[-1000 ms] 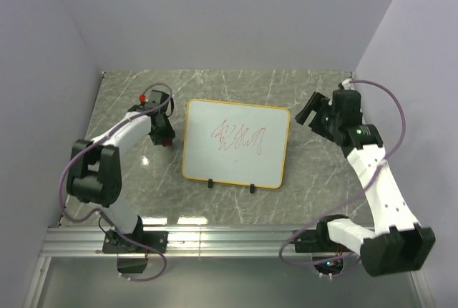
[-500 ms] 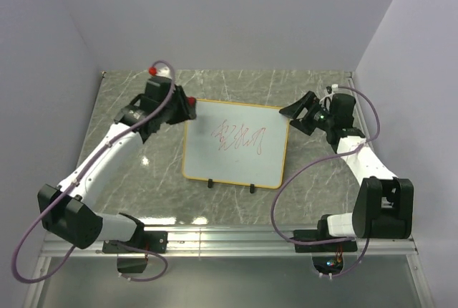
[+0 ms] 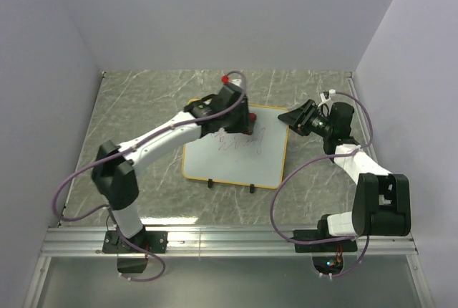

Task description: Erase the whiteboard

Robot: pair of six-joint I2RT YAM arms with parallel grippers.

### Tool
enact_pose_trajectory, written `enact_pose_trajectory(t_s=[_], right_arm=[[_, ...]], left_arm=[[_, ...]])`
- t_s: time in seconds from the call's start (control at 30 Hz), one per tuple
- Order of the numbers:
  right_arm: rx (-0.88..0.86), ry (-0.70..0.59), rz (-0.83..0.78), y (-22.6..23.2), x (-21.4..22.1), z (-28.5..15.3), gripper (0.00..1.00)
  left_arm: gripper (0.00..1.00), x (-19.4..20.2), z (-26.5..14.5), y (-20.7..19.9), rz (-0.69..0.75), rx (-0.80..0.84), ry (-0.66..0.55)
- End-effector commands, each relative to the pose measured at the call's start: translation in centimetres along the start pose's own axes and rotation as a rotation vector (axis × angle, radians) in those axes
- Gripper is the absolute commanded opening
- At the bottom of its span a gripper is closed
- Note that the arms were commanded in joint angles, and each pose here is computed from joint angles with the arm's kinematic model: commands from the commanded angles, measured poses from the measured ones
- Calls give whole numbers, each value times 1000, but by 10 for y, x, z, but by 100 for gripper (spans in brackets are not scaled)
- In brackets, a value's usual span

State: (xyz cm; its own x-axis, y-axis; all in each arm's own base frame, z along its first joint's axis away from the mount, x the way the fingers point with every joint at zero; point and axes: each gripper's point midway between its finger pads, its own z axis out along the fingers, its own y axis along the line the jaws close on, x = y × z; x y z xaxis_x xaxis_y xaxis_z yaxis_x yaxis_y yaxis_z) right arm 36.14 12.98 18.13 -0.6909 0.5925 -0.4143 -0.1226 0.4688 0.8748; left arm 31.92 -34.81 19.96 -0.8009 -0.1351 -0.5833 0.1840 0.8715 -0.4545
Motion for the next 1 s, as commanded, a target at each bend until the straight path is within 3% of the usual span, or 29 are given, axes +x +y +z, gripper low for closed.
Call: enact_pose_trajectory(t_s=[0.0,0.2,0.37,0.47,0.67,0.77,0.9,0.97], right_arm=[[-92,-24,-75,20,-4,-5,50],[-56,-63,-123,23,-2,-17,47],[-38,-59,-105,17,6,-18,38],[-27,-62,-105,13,8,-18,34],[25,-32,-137,3,14,-14,15],[54,-37,-139,-5,16,-14,12],[87,-39,-153,-11,15,-14,0],[99,-31,-155,-15,15,-13,0]], left_arm=[[0,-11,-2,-53,-9,53,-50],[0,30,34,-97,-20,59,-28],[0,60,53,-101,-47,18,-47],[0,69,60,-84,-57,-40,-62],[0,61,62,-60,-37,-94,-115],[0,56,64,-49,-53,-100,-129],[0,51,63,-20,-79,-133,-149],[0,44,63,-6,-99,-143,-163]])
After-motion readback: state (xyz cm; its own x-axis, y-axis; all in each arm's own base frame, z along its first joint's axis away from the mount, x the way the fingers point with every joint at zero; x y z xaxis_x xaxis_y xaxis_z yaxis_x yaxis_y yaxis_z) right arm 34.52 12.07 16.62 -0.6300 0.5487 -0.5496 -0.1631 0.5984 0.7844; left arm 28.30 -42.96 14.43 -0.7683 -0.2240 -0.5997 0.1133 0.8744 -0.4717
